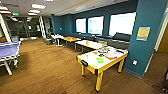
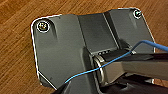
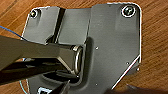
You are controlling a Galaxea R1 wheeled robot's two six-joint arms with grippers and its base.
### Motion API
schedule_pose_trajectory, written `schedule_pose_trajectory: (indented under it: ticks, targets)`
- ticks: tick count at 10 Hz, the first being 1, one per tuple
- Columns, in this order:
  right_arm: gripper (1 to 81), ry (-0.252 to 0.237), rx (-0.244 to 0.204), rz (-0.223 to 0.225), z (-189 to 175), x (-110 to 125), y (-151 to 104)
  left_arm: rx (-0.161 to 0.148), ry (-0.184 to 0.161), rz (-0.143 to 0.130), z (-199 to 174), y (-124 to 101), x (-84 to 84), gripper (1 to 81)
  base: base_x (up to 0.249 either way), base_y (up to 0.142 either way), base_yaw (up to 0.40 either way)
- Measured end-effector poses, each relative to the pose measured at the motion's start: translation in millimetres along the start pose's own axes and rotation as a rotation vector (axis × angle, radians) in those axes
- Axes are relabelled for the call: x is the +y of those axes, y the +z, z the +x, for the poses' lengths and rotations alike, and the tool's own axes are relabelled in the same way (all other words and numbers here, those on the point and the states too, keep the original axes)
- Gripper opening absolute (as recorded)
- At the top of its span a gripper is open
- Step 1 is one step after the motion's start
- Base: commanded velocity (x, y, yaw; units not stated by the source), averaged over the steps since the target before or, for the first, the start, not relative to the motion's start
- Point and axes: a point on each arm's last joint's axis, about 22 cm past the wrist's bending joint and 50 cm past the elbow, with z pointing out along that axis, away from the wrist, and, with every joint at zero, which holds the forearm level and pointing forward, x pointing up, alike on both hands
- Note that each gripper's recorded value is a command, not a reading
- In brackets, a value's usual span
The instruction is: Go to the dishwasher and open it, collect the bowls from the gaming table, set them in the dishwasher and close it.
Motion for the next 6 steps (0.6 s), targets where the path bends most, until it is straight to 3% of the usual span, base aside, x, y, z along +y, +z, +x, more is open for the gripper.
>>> schedule_pose_trajectory:
  ticks: [6]
  targets:
    - [81.1,0.002,-0.003,0.002,-2.5,-1.3,0.1,0.002,0.000,0.000,0.5,0.0,0.0,81.1,0.000,0.000,-0.400]
